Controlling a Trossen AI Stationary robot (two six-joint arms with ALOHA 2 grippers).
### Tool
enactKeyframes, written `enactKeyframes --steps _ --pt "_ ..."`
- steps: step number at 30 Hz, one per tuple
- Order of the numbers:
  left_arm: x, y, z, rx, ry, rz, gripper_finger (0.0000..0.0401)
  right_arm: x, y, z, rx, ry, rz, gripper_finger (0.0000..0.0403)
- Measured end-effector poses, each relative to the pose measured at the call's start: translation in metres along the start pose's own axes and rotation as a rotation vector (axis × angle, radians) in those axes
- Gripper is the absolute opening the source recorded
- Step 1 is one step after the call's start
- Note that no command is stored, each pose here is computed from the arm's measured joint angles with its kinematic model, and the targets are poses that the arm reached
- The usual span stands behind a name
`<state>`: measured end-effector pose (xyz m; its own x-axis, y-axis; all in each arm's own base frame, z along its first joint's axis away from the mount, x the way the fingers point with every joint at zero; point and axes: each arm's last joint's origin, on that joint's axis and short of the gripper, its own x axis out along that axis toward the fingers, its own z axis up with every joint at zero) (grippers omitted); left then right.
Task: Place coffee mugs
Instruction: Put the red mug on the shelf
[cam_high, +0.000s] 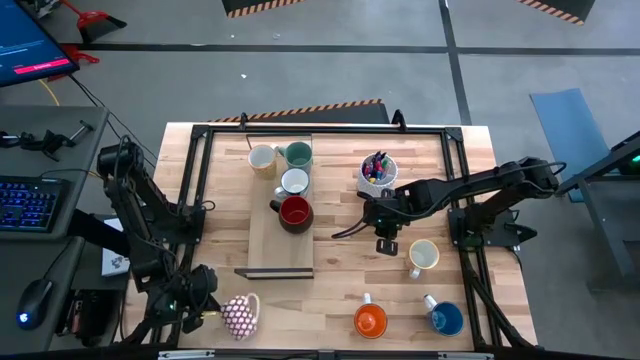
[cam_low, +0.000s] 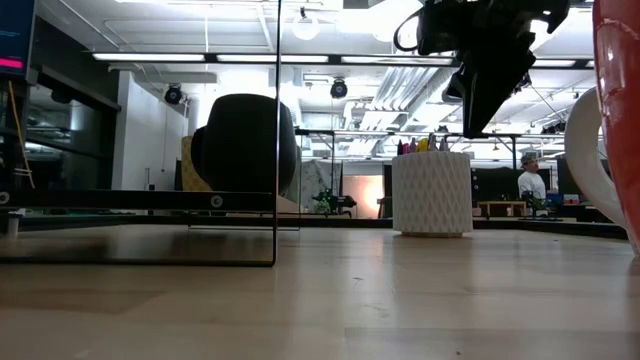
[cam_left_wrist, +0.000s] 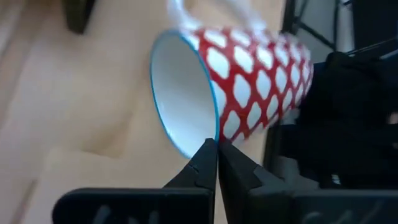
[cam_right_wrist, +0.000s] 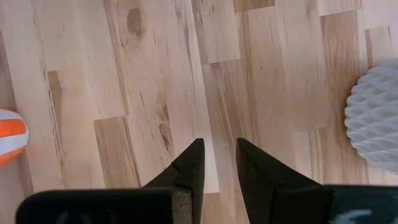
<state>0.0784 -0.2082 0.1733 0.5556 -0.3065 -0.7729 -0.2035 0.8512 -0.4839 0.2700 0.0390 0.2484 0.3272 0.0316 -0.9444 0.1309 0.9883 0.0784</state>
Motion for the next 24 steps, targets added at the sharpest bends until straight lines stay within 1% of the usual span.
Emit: enactKeyframes --steps 7,15,19,24 --pt "0.000 0.002 0.000 -0.004 0.000 0.015 0.0002 0.000 0.000 0.000 0.000 0.000 0.000 0.0071" --pt "0.000 -0.001 0.001 -0.049 -0.014 -0.009 0.0001 0.000 0.000 0.000 0.000 0.000 0.001 0.0071" --pt "0.000 -0.005 0.003 -0.075 -0.103 -0.044 0.0001 0.000 0.000 0.000 0.000 0.000 0.001 0.0071" --pt "-0.002 -0.009 0.007 -0.042 -0.214 -0.071 0.0019 0.000 0.000 0.000 0.003 0.000 0.001 0.0071"
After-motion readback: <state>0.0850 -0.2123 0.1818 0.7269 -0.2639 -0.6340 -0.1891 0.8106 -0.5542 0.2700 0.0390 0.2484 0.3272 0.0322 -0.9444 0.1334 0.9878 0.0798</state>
